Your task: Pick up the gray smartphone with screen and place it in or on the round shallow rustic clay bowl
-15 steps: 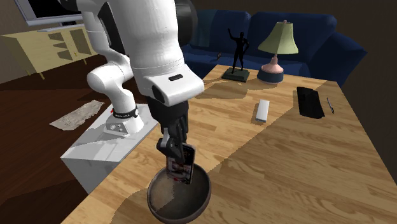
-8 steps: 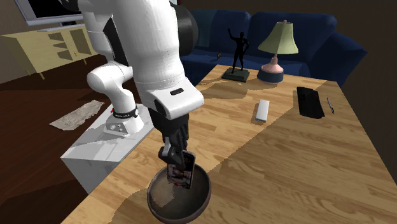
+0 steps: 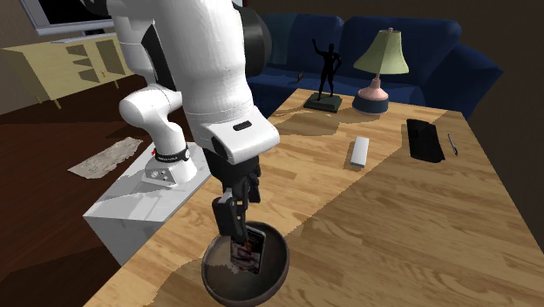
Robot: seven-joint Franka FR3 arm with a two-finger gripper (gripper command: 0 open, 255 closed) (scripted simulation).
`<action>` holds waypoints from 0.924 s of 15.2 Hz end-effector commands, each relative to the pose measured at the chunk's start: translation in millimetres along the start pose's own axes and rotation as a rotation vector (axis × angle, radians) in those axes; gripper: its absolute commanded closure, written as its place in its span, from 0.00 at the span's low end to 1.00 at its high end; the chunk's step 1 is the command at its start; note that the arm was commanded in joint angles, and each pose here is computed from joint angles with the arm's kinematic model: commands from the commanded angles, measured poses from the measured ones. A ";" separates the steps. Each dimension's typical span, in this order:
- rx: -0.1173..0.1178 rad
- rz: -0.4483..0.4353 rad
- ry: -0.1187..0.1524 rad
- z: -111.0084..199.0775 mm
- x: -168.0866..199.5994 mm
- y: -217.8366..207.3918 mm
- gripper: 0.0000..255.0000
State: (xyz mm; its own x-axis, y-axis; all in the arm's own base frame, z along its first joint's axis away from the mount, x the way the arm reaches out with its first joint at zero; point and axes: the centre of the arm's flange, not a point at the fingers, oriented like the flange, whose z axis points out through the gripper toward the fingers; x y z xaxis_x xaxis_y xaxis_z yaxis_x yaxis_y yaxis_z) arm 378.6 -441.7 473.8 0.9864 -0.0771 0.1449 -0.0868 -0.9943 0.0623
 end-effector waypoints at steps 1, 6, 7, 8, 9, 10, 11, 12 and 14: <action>0.000 0.000 0.000 0.0 0.0 0.0 0.00; 0.000 0.000 0.000 -50.0 0.0 0.0 0.00; 0.000 0.000 0.000 -50.0 0.0 0.0 0.00; 0.000 0.000 0.000 -50.0 0.0 0.0 0.00; 0.000 0.000 0.000 -50.0 0.0 0.0 0.00; 0.000 0.000 0.000 -50.0 0.0 0.0 0.00; 0.000 0.000 0.000 -50.0 0.0 0.0 0.00; 0.000 0.000 0.000 -50.0 0.0 0.0 0.00; 0.000 0.000 0.000 -50.0 0.0 0.0 0.00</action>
State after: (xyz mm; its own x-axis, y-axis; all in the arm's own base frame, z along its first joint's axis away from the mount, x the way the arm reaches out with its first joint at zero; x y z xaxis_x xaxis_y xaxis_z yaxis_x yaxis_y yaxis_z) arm 371.7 -438.1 523.1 0.9864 -0.0771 0.1449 -0.0868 -0.9943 0.0623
